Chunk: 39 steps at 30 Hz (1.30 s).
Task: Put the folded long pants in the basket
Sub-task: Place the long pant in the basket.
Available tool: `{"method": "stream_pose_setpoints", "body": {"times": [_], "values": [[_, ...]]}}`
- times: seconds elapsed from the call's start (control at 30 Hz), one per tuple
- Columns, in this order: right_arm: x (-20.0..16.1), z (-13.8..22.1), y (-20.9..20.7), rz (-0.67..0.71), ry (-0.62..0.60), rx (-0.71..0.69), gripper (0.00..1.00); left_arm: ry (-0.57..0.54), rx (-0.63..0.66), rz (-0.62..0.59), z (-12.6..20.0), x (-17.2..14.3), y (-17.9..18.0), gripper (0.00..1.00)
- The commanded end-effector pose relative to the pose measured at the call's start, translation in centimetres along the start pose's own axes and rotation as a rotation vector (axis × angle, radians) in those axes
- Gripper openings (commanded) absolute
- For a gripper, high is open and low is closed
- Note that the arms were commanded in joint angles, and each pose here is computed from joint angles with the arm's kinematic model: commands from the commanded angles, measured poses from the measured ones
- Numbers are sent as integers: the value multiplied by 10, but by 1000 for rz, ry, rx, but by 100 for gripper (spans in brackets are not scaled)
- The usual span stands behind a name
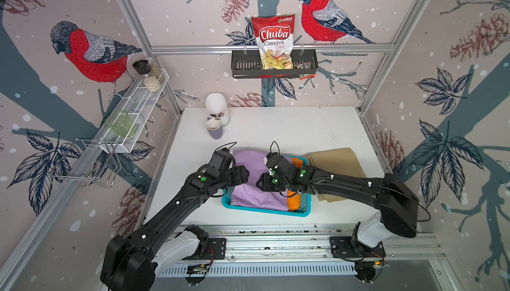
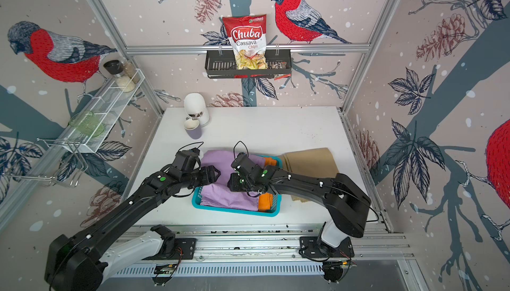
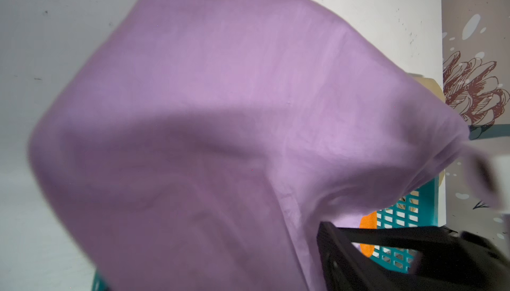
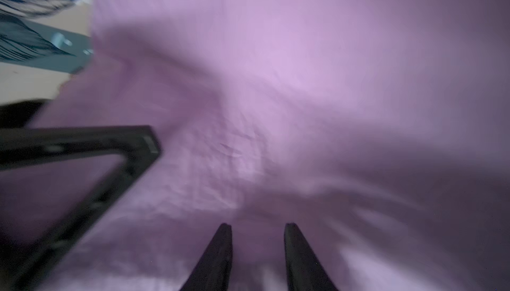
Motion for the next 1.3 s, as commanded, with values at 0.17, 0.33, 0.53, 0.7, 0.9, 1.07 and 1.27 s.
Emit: {"method": "stream_pose_setpoints", "body": {"times": [0.17, 0.33, 0.53, 0.7, 0.9, 1.07, 1.27], "values": [[-33, -30, -59, -141, 185, -124, 28, -37, -13, -11, 2, 7, -4, 80], [-42, -35, -87, -200, 222, -195, 24, -98, 5, -26, 13, 19, -8, 80], [-46, -35, -96, -212, 227, -245, 23, -176, 43, -66, 31, 34, -13, 82], [-48, -37, -97, -212, 234, -263, 22, -216, 57, -78, 42, 42, -17, 83], [-42, -33, -91, -185, 205, -255, 22, -231, 21, -84, 45, 47, -25, 83], [-16, -14, -54, -63, 101, -207, 27, -247, 3, -97, 41, 57, -33, 83], [34, 35, -9, 0, -78, -106, 33, -314, -63, -123, 45, 91, -66, 83]]}}
Point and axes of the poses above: each gripper's point midway between its finger pads, its own z axis back along the fingers, its own y axis along the line the jaws close on, x = y × z, the point moved 5 cm from there along z, back along the fingers, and after that the axes turned 4 degrees about z, right-handed, at the moved point
